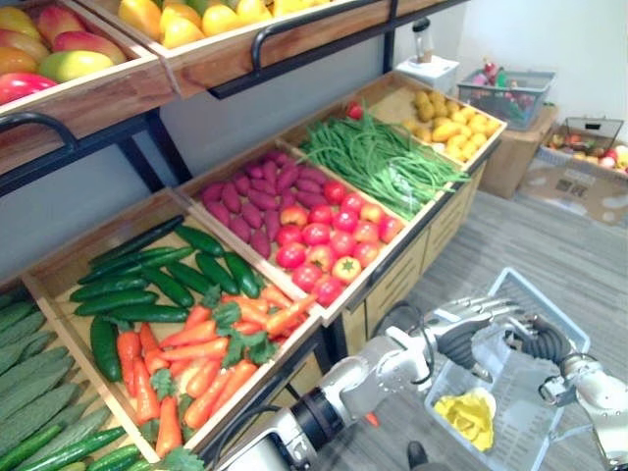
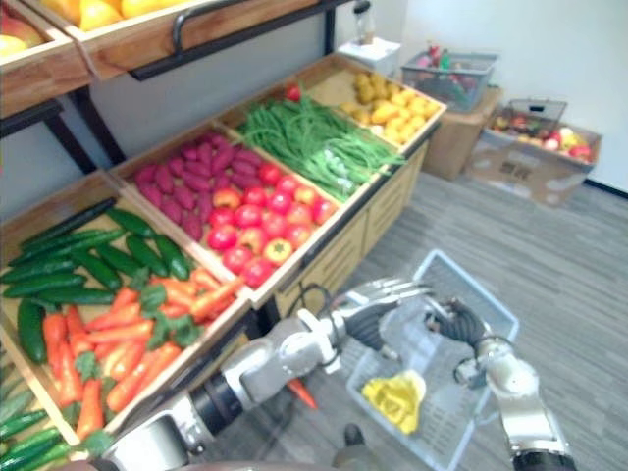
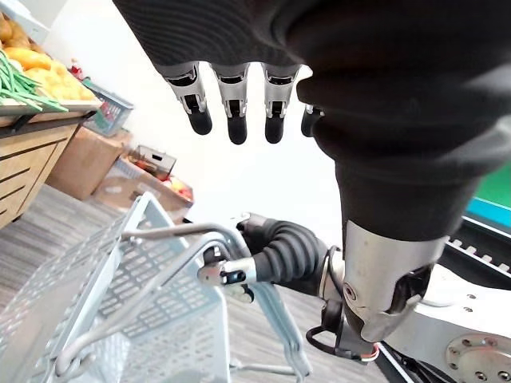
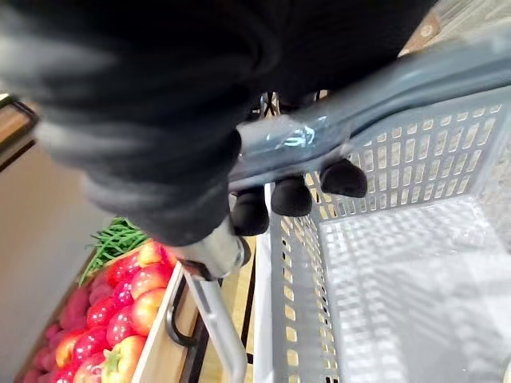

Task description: Pick vegetable in the basket

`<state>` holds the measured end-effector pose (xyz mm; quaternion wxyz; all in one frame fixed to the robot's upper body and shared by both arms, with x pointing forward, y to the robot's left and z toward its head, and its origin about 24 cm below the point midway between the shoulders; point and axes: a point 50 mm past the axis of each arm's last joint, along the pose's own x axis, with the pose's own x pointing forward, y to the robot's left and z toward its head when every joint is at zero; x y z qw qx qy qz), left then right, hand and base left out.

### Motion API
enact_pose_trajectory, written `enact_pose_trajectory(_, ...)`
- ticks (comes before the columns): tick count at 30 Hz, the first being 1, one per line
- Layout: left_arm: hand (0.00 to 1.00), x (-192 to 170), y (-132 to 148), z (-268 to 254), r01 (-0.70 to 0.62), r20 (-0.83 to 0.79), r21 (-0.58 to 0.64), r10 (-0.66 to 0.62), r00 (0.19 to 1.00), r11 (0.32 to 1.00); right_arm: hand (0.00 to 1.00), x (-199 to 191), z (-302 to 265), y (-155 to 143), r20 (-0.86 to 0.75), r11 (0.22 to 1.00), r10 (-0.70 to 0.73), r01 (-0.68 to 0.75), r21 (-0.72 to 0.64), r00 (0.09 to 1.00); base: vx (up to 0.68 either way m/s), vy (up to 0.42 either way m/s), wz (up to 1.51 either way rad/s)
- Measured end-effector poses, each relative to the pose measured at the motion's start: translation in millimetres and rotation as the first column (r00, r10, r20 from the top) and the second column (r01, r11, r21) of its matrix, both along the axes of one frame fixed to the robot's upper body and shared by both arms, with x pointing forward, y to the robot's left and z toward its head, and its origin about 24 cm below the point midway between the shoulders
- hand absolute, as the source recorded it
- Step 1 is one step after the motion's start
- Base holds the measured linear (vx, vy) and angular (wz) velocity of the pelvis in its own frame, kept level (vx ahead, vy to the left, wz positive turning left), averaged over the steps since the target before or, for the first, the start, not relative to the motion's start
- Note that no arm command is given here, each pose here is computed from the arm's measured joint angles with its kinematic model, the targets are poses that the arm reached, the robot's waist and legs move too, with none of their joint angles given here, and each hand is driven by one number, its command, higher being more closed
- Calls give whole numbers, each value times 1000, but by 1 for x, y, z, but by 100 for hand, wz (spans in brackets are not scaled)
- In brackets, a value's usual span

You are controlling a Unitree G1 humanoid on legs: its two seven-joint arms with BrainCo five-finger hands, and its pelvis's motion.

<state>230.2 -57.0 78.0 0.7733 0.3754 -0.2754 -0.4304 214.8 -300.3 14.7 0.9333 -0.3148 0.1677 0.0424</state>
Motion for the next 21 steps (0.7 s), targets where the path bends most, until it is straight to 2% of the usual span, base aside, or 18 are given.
enact_pose_trajectory(3, 0, -4, 6, 3, 3, 39, -7, -3, 999, 1000, 100, -3, -8, 1, -27, 1000, -12, 12, 11, 1000, -6, -19, 6)
enact_pose_trajectory(6, 0, -2, 19, -1, -14, 100, 37, 10, 995, 999, 100, -5, -12, 3, -38, 1000, -12, 12, -3, 999, -4, -19, 7)
enact_pose_trajectory(8, 0, 9, 40, -4, -99, 117, 53, 93, 989, 994, 100, -9, -15, 1, -48, 1000, -27, 26, -4, 999, -2, -26, 12)
enact_pose_trajectory(10, 0, 23, 66, -6, -212, 151, 75, 199, 968, 975, 100, -11, -20, -1, -64, 999, -48, 48, -1, 997, -3, -23, 12)
enact_pose_trajectory(12, 0, 38, 103, -5, -346, 205, 101, 321, 925, 933, 100, -14, -24, -4, -73, 997, -76, 76, 8, 994, -6, -18, 9)
enact_pose_trajectory(15, 0, 43, 141, -5, -464, 229, 111, 432, 872, 879, 100, -18, -27, -9, -86, 995, -103, 103, 5, 991, 1, -14, 5)
enact_pose_trajectory(17, 0, 41, 179, -6, -565, 255, 122, 525, 812, 816, 100, -19, -27, -9, -89, 995, -104, 104, -5, 991, 9, -19, 7)
enact_pose_trajectory(18, 0, 40, 189, -6, -589, 263, 127, 545, 796, 798, 100, -20, -28, -10, -91, 995, -101, 100, -13, 991, 14, -20, 9)
enact_pose_trajectory(20, 0, 34, 228, -3, -677, 299, 150, 620, 726, 720, 100, -26, -31, -11, -108, 994, -105, 103, -27, 989, 19, -14, 10)
enact_pose_trajectory(21, 0, 32, 237, -2, -697, 308, 153, 637, 707, 700, 100, -28, -31, -12, -113, 994, -107, 104, -32, 988, 18, -8, 10)
